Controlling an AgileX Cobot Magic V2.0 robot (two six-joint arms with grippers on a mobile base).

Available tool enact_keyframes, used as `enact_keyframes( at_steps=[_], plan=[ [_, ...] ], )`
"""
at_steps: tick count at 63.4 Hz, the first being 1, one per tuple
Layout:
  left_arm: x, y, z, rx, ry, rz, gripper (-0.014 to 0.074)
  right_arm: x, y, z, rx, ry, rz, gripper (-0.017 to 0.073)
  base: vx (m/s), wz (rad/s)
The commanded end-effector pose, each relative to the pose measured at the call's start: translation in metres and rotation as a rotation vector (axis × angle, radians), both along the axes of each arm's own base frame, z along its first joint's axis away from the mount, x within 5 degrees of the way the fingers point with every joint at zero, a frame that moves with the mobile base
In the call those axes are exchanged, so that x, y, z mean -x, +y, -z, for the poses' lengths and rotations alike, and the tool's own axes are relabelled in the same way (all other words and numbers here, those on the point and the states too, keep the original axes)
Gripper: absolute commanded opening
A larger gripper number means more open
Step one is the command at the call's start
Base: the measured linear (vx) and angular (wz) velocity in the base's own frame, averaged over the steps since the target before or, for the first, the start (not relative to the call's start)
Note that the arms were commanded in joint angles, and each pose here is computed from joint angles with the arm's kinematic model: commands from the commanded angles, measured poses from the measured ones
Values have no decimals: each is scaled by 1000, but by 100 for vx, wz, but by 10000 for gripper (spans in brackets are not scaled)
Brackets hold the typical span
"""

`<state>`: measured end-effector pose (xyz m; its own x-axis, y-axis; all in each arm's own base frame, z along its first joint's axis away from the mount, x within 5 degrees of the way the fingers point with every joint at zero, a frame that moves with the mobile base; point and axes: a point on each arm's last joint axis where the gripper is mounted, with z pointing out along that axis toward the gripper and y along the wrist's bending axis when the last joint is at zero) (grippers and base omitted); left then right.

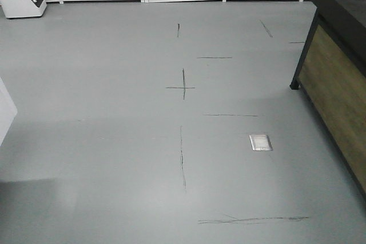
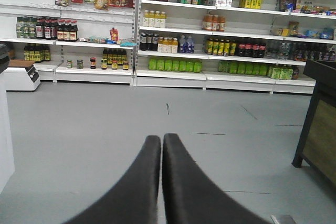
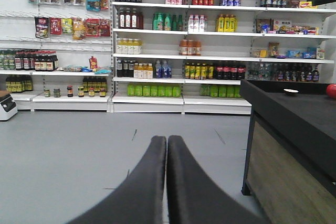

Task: Pick three apples into basket with both arms
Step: 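Drive the base across the store floor toward the fruit display tables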

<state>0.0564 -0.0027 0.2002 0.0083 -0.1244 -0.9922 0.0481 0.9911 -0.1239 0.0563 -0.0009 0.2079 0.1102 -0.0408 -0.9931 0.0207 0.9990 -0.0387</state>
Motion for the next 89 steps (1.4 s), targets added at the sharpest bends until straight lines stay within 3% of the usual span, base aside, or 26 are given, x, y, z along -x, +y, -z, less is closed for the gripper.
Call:
enact_keyframes(
  at_steps=[1, 89],
  plan=[
    [0, 0, 1, 14, -59, 1, -6, 1, 0, -2, 8, -63, 6, -7, 8, 10],
    [0, 0, 1, 12, -53, 1, -6, 1, 0, -2, 8, -63, 6, -7, 15, 1]
  ],
)
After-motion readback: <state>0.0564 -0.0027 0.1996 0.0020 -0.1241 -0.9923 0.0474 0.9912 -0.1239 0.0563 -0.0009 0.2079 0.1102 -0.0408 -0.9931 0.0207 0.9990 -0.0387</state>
